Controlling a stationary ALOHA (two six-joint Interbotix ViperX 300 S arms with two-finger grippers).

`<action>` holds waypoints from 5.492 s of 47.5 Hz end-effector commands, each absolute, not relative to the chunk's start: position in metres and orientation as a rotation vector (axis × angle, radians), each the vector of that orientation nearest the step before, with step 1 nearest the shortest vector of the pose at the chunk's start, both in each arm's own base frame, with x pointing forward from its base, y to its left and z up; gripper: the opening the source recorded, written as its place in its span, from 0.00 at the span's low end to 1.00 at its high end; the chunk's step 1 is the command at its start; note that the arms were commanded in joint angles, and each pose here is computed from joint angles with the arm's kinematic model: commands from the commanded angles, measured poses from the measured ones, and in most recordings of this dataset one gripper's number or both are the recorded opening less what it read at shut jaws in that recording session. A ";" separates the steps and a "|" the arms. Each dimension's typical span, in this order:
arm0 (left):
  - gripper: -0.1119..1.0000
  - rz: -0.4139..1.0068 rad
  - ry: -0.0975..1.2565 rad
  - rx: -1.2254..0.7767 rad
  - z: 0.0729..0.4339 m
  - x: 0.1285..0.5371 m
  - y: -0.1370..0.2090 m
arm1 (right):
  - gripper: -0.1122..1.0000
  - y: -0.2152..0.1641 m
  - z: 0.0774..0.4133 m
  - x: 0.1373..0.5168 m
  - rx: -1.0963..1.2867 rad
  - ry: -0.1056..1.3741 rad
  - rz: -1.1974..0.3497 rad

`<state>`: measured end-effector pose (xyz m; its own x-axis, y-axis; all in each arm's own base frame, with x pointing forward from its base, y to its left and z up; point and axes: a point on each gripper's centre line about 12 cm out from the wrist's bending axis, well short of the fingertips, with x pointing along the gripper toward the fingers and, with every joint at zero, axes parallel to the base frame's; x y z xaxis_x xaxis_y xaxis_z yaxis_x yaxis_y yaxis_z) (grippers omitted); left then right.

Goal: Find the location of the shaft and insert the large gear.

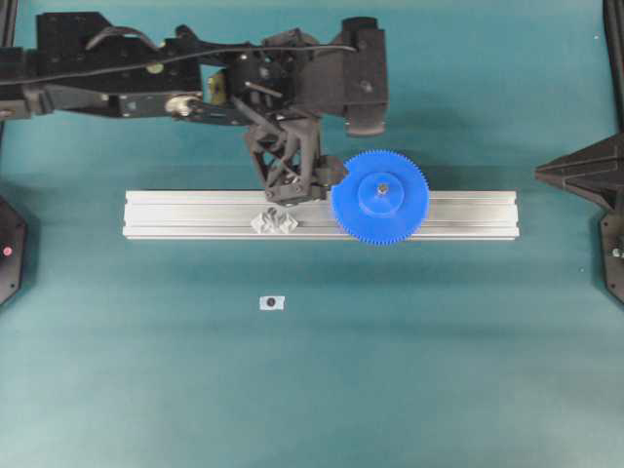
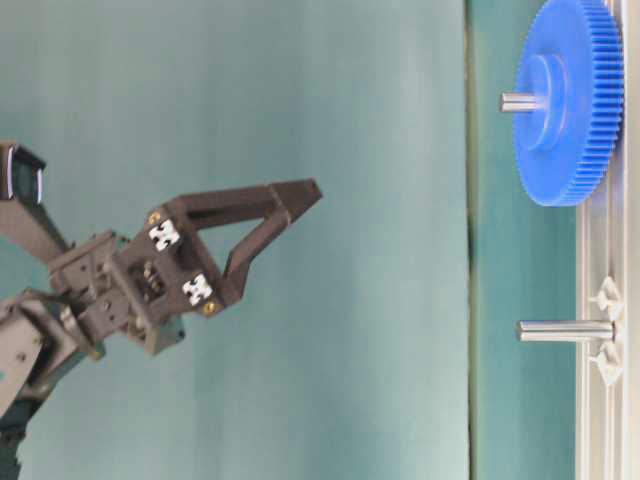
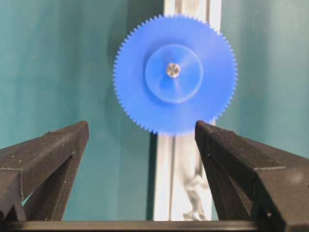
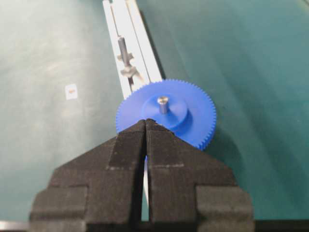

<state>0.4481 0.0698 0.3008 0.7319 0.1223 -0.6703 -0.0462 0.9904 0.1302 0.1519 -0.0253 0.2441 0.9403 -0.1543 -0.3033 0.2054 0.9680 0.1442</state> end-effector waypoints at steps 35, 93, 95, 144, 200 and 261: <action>0.92 0.103 0.524 0.042 0.318 0.368 0.045 | 0.11 -0.026 0.241 0.153 0.185 0.300 -0.188; 0.92 0.071 0.274 0.018 0.323 0.315 0.023 | 0.11 -0.025 0.238 0.152 0.186 0.311 -0.185; 0.92 0.070 0.266 0.012 0.323 0.312 0.023 | 0.11 -0.026 0.238 0.152 0.186 0.309 -0.188; 0.92 0.069 0.421 0.001 0.298 0.292 0.021 | 0.11 -0.026 0.238 0.152 0.184 0.306 -0.188; 0.92 0.059 0.425 0.002 0.295 0.292 0.018 | 0.12 -0.026 0.235 0.152 0.186 0.314 -0.189; 0.92 0.045 0.387 0.004 0.296 0.295 0.013 | 0.12 -0.025 0.233 0.147 0.180 0.305 -0.188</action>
<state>0.2935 0.0143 0.2902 0.9149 0.0466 -0.4010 -0.0461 0.9989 0.0108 0.1454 -0.0240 0.2309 0.9367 -0.1529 -0.3150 0.2059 0.9682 0.1421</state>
